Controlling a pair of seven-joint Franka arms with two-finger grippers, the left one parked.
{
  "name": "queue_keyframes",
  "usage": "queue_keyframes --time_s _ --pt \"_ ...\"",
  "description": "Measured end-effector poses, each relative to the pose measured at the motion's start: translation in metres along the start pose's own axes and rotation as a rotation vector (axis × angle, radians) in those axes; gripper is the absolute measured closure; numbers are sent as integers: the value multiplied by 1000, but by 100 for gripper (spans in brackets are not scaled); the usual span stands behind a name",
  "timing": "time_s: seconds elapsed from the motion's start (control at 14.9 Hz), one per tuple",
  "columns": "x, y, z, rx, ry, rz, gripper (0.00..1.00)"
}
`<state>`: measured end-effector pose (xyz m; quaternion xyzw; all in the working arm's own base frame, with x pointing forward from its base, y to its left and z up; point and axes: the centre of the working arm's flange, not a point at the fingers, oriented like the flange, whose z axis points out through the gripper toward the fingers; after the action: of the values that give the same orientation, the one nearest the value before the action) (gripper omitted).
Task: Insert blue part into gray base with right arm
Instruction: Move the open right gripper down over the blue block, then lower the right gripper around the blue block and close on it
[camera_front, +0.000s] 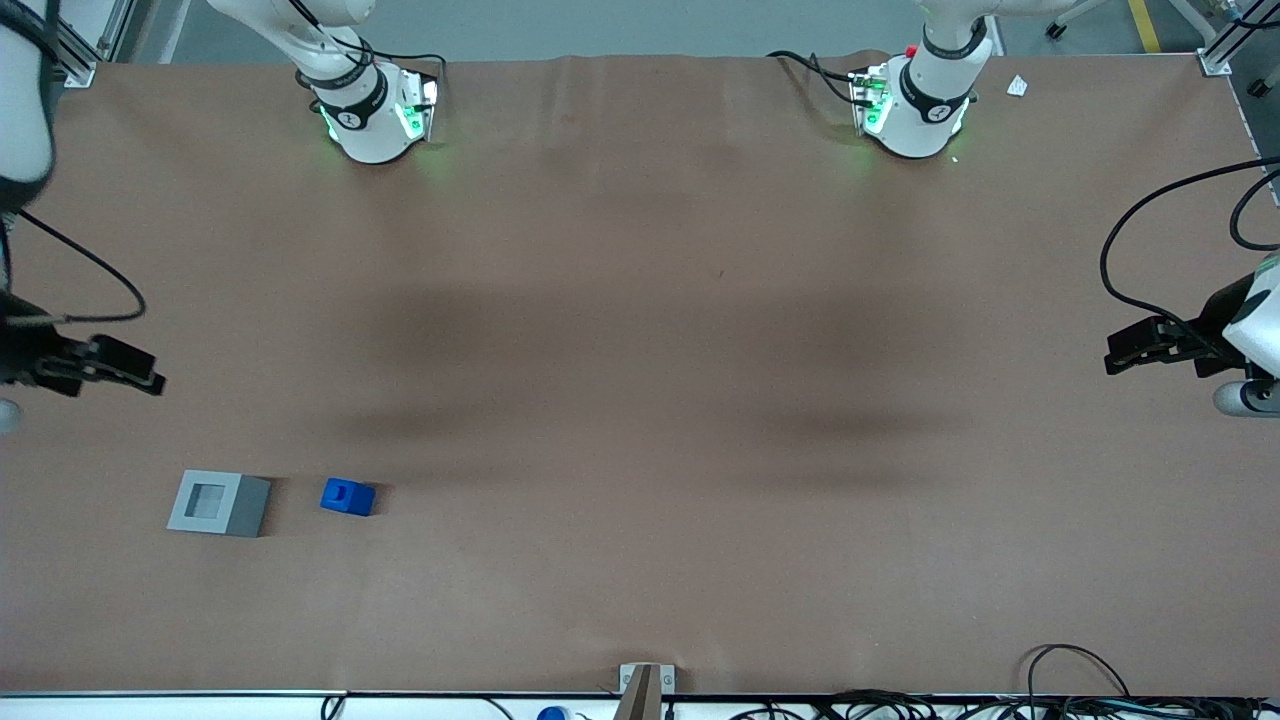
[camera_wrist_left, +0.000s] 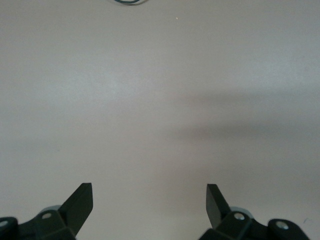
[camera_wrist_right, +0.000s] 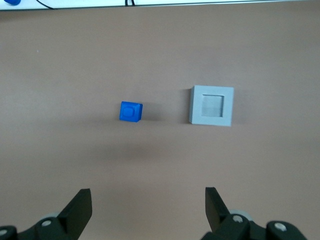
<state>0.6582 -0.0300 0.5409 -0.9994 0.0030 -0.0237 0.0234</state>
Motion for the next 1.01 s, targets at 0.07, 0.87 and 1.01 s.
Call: queue_keyframes --time_s 0.07,0.87,1.01 --pt "6 0 18 2 -15 -1 0" --pt "62 -43 212 16 -1 118 0" --pt "65 -53 234 8 5 117 0"
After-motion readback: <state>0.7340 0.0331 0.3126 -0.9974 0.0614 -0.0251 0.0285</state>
